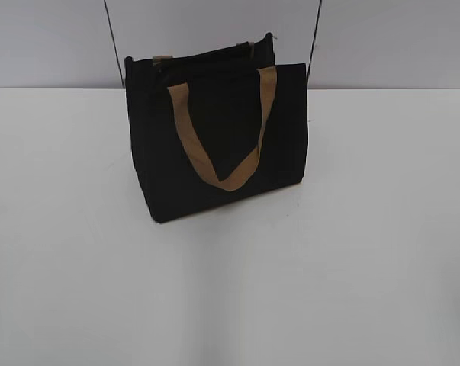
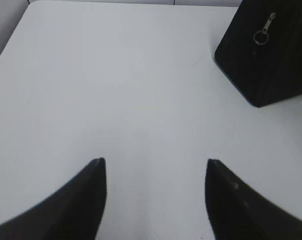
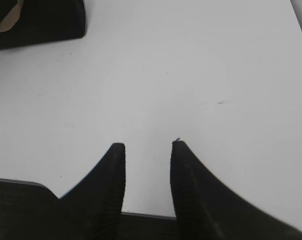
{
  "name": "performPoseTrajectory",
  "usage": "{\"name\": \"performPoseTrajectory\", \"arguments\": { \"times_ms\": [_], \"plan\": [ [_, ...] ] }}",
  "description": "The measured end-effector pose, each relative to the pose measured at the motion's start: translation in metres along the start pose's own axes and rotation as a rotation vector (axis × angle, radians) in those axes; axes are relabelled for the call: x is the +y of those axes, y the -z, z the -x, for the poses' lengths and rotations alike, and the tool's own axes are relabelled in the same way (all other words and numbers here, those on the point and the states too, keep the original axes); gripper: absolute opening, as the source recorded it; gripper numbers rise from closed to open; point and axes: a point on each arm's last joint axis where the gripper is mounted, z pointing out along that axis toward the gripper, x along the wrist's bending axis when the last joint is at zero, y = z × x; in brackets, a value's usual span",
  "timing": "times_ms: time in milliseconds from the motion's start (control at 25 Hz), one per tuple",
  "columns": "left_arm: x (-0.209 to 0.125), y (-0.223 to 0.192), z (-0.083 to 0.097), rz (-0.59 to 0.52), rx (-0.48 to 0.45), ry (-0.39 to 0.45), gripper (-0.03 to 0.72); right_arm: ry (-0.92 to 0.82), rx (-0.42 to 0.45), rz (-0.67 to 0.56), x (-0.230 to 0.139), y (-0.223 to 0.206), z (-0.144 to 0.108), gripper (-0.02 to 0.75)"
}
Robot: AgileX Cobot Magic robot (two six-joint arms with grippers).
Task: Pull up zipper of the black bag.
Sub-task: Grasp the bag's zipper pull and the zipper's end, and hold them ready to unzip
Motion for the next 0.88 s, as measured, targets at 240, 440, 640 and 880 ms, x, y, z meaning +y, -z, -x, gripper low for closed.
{"name": "performPoseTrajectory", "arguments": {
  "times_ms": [240, 440, 640, 880],
  "plan": [
    [0.016, -0.008, -0.001, -0.001, 0.01, -0.005, 0.542, 0.0, 0.0, 0.0, 0.0, 0.0, 0.0, 0.241],
    [0.048, -0.023, 0.0, 0.147, 0.007, -0.004, 0.547, 0.0, 0.0, 0.0, 0.0, 0.0, 0.0, 0.241],
    [0.078, -0.053, 0.0, 0.256, 0.001, 0.004, 0.547, 0.0, 0.0, 0.0, 0.0, 0.0, 0.0, 0.241],
    [0.081, -0.115, -0.001, 0.289, 0.004, 0.017, 0.533, 0.0, 0.0, 0.0, 0.0, 0.0, 0.0, 0.241]
  ]
}}
